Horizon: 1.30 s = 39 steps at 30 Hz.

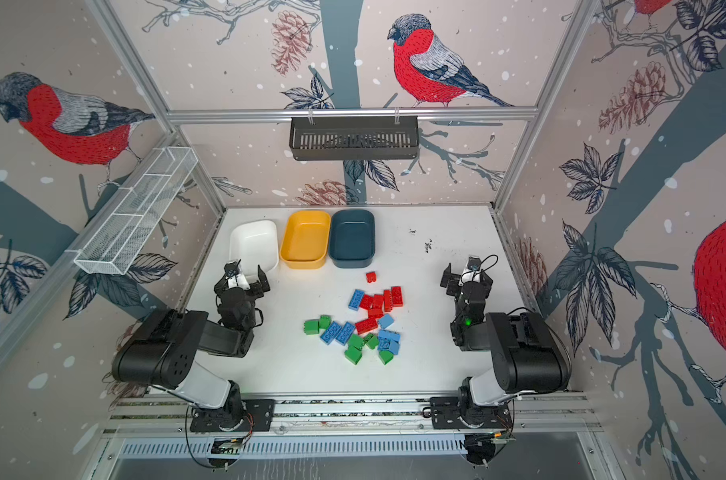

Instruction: Sort the legos into containers by color

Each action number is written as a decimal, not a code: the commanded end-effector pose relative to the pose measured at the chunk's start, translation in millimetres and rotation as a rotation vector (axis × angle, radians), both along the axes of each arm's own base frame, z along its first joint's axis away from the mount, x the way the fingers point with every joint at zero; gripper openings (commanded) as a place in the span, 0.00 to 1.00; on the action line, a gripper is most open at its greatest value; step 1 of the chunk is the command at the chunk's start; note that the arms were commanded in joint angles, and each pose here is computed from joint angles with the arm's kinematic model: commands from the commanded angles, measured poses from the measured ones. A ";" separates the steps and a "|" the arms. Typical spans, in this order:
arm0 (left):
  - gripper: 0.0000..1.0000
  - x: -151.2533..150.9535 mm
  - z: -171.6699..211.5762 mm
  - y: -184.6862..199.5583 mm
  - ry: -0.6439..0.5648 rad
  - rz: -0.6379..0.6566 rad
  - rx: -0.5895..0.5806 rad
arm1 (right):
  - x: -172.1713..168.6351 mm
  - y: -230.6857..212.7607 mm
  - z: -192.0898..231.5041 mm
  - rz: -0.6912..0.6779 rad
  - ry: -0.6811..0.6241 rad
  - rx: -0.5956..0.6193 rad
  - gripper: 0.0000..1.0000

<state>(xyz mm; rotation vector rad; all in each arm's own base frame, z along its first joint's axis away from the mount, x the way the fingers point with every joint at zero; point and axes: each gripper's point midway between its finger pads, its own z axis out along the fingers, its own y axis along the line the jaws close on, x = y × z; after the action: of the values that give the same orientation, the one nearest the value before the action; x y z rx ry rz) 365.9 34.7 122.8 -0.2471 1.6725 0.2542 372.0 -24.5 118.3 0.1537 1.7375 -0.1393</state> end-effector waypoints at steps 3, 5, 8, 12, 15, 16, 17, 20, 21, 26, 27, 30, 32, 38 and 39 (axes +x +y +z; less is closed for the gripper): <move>0.99 1.2 10.3 1.1 -0.042 0.006 0.000 | 0.7 1.1 6.4 0.004 -0.026 0.007 1.00; 0.99 1.1 10.0 1.2 -0.042 0.006 -0.001 | 0.7 1.4 6.3 0.005 -0.026 0.007 1.00; 0.99 1.0 9.6 1.1 -0.040 0.006 0.000 | 0.7 1.2 6.4 0.004 -0.026 0.007 1.00; 0.99 1.4 10.9 1.2 -0.044 0.006 -0.001 | 0.7 1.2 6.4 0.005 -0.026 0.007 1.00; 0.99 1.4 10.3 1.1 -0.042 0.006 0.000 | 0.7 0.7 6.4 0.003 -0.026 0.007 1.00; 0.99 1.5 10.5 1.1 -0.043 0.006 0.000 | 0.7 0.9 6.3 0.003 -0.026 0.007 1.00; 0.99 1.7 10.3 0.8 -0.041 0.005 0.000 | 0.7 1.0 6.5 0.004 -0.026 0.007 1.00; 0.99 1.4 10.1 1.2 -0.041 0.006 0.000 | 1.0 1.3 7.0 0.004 -0.028 0.007 1.00; 0.99 1.2 9.8 1.2 -0.040 0.006 0.000 | 1.0 0.9 6.6 0.003 -0.026 0.007 1.00; 0.98 0.7 9.9 1.1 -0.041 0.006 -0.001 | 0.5 1.2 7.1 0.004 -0.028 0.007 1.00; 0.97 0.6 11.8 0.5 -0.047 0.003 0.003 | 0.0 0.9 7.5 0.003 -0.030 0.005 1.00; 0.97 1.5 25.3 -2.0 -0.040 -0.003 0.012 | 2.5 2.4 21.1 0.008 -0.048 -0.005 1.00; 0.97 0.6 42.6 6.6 -0.040 0.055 -0.001 | 9.9 2.0 26.3 0.003 0.016 0.005 0.99; 0.97 13.8 78.4 17.4 -0.017 0.160 -0.139 | 38.7 27.9 56.8 0.078 0.121 0.189 1.00; 0.97 22.1 79.1 15.1 0.017 0.157 -0.156 | 43.3 36.6 60.3 0.096 0.129 0.232 1.00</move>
<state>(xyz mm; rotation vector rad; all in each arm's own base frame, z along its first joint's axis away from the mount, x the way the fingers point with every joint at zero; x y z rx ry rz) 383.9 45.8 231.4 -0.4174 1.5293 0.2265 417.0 -6.6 211.0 0.1850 1.7030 -0.0072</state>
